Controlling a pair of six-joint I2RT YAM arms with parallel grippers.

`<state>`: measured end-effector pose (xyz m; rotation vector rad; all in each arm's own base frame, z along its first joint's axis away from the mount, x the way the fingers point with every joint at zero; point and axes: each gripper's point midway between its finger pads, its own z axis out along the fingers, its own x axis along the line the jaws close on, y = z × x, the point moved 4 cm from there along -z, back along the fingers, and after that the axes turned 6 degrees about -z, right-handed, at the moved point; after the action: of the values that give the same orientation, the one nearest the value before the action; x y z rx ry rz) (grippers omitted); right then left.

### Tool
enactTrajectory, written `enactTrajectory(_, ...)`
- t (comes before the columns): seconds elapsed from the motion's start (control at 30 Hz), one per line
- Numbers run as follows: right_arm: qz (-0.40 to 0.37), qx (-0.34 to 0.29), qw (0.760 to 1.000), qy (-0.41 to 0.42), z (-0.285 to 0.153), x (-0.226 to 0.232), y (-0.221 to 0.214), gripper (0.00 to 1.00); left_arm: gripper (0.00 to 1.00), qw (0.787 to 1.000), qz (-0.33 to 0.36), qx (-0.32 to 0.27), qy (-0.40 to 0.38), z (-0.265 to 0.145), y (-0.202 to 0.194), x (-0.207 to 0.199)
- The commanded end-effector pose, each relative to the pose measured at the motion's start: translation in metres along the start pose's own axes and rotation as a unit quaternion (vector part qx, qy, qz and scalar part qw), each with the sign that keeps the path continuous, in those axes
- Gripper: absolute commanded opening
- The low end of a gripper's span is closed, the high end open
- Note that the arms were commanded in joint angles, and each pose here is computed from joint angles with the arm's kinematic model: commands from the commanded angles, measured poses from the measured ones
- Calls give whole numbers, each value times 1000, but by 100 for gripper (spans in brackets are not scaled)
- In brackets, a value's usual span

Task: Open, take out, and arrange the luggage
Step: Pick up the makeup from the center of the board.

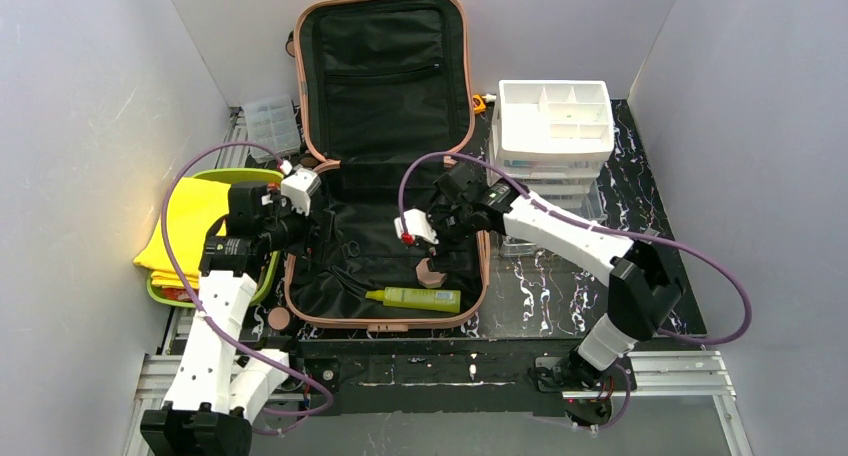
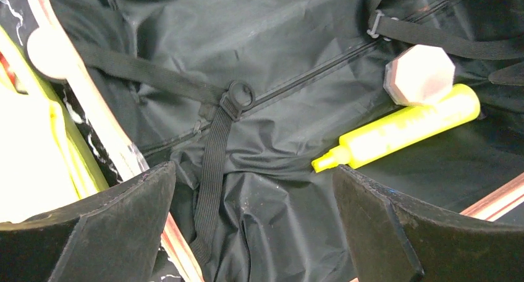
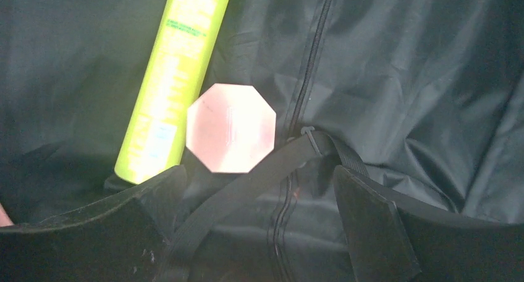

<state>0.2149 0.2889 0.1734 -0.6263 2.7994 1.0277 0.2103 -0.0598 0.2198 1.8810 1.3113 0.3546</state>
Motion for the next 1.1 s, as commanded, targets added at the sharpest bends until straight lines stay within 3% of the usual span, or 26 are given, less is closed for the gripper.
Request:
enactTrajectory(0.0, -20, 6, 1000, -3, 21, 3, 5, 98, 98, 1000, -27, 4, -8, 6, -18, 9)
enactTrajectory(0.1, -43, 18, 999, 7, 34, 12, -2, 98, 98, 999, -49, 5, -20, 9, -24, 14)
enactTrajectory(0.57, -8, 63, 997, 36, 77, 19, -37, 98, 98, 995, -85, 11, -51, 10, -31, 16)
enactTrajectory(0.6, -9, 60, 998, 34, 76, 18, -35, 96, 98, 995, -86, 12, -52, 11, -31, 16)
enactTrajectory(0.73, -1, 54, 998, 28, 67, 10, -23, 69, 98, 994, -90, 13, -55, 12, -32, 17)
enactTrajectory(0.8, 1, 52, 998, 19, 61, 5, -17, 63, 98, 994, -91, 14, -56, 12, -32, 17)
enactTrajectory(0.93, -6, 45, 999, 2, 50, 0, -8, 43, 98, 994, -94, 15, -55, 13, -32, 18)
enactTrajectory(1.07, -12, 42, 999, -15, 40, -7, 0, 41, 98, 994, -93, 14, -55, 12, -32, 18)
